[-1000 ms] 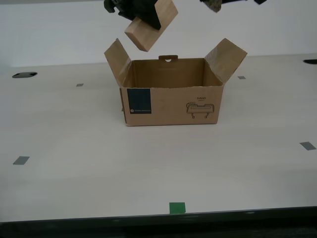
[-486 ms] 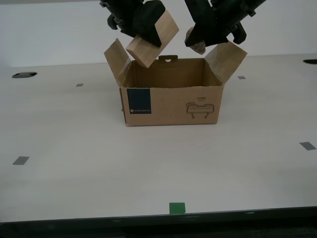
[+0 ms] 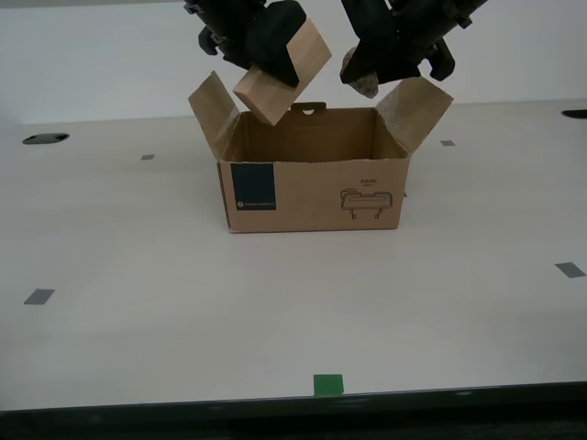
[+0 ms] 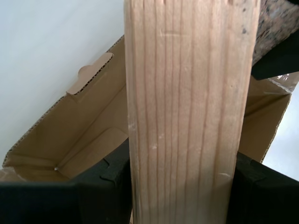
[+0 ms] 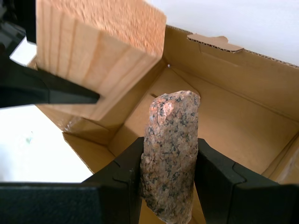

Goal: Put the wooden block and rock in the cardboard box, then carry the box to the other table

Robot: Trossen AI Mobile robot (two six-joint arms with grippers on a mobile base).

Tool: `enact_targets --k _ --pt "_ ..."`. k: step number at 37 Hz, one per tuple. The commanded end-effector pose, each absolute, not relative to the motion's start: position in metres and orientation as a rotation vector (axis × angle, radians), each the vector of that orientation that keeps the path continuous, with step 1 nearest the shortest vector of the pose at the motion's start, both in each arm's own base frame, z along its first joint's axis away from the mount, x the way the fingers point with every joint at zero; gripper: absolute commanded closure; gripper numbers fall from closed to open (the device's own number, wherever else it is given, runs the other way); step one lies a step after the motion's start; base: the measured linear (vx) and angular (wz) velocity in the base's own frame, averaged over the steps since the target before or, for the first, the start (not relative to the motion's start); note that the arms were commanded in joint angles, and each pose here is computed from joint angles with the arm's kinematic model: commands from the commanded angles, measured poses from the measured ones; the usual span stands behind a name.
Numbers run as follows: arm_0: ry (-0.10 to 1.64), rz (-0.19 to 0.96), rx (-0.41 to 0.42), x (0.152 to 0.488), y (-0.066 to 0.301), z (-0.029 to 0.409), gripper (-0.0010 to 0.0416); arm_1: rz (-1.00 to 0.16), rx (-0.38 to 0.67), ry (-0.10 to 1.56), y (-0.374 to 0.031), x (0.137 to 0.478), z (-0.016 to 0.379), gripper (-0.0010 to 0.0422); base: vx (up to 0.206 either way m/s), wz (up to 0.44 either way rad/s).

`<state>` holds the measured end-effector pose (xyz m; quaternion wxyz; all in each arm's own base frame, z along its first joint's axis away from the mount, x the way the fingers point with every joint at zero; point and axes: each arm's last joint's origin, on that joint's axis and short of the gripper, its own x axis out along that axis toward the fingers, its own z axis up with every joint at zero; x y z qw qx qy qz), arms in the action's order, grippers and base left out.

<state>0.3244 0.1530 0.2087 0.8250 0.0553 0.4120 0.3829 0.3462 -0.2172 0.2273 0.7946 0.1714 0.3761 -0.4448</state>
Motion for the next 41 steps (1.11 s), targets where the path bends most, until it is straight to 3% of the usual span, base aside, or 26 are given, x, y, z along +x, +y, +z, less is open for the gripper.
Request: enact_targets --k 1,16,26,41 --pt "0.867 0.815 0.129 0.3240 0.1529 0.2121 0.0406 -0.960 0.359 0.805 -0.2178 0.3461 0.2285 0.0412 0.000 0.000" --pt "0.877 0.812 0.135 0.3236 0.1529 0.2116 0.0404 -0.945 0.330 0.820 -0.2179 0.3461 0.2286 0.0402 0.000 0.000" --pt "0.876 0.807 0.132 0.3237 0.1528 0.2115 0.0377 -0.930 0.300 0.835 -0.2181 0.3460 0.2286 0.0305 0.000 0.000" --pt "0.885 0.797 0.153 0.3237 0.1528 0.2116 0.0236 -0.887 0.251 0.860 -0.2181 0.3466 0.2295 0.0164 0.000 0.000"
